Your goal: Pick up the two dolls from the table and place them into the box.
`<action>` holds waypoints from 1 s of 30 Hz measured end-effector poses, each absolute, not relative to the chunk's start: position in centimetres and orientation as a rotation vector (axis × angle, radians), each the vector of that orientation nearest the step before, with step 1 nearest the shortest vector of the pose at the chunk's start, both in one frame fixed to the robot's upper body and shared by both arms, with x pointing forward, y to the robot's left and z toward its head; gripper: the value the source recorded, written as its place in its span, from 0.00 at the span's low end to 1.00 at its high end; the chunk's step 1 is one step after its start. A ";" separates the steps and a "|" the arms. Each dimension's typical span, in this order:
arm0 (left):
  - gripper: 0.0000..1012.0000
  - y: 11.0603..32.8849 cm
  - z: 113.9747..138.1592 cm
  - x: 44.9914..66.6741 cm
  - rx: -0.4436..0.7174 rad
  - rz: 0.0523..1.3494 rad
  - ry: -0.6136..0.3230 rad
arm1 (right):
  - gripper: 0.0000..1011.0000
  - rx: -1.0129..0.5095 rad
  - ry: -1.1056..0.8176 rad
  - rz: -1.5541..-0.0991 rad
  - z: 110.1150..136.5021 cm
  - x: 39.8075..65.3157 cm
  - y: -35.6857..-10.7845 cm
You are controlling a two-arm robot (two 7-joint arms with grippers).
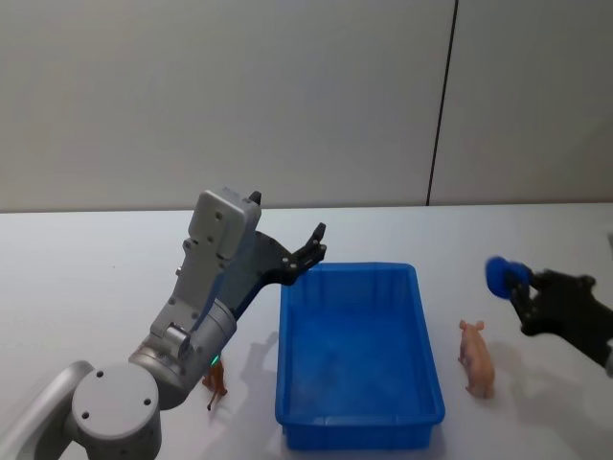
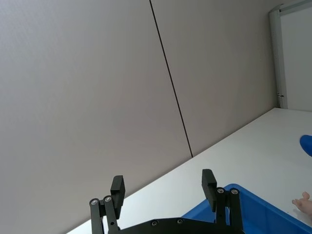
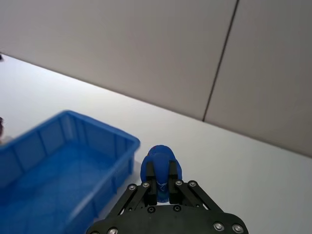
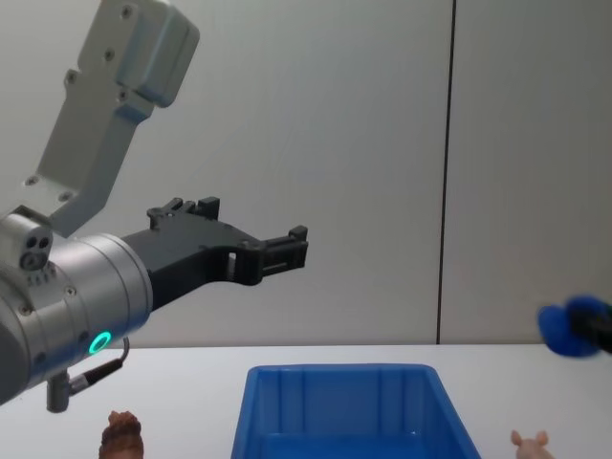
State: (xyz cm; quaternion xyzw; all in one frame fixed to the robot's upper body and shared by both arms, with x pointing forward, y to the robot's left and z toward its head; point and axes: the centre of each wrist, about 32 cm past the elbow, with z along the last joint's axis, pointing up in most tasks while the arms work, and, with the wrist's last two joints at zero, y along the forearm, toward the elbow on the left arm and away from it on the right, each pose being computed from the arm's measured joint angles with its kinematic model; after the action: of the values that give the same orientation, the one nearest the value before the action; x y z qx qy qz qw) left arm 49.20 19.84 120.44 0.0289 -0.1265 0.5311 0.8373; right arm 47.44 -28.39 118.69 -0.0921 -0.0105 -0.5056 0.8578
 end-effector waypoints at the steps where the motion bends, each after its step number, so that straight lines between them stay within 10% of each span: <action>1: 0.99 19.8 120.4 49.2 0.061 1.124 -0.268 | 0.12 -0.187 -0.026 -1.054 118.9 47.6 -28.2; 30: 0.99 19.8 120.4 49.2 0.061 1.124 -0.268 | 0.09 -0.222 0.053 -0.802 118.8 50.8 -22.1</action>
State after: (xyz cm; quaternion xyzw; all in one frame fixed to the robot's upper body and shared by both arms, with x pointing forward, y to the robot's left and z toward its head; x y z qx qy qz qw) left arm 49.20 19.84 120.44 0.0289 -0.1265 0.5311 0.8373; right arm 50.83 -22.12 118.77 -0.1078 0.0257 -0.3894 0.9144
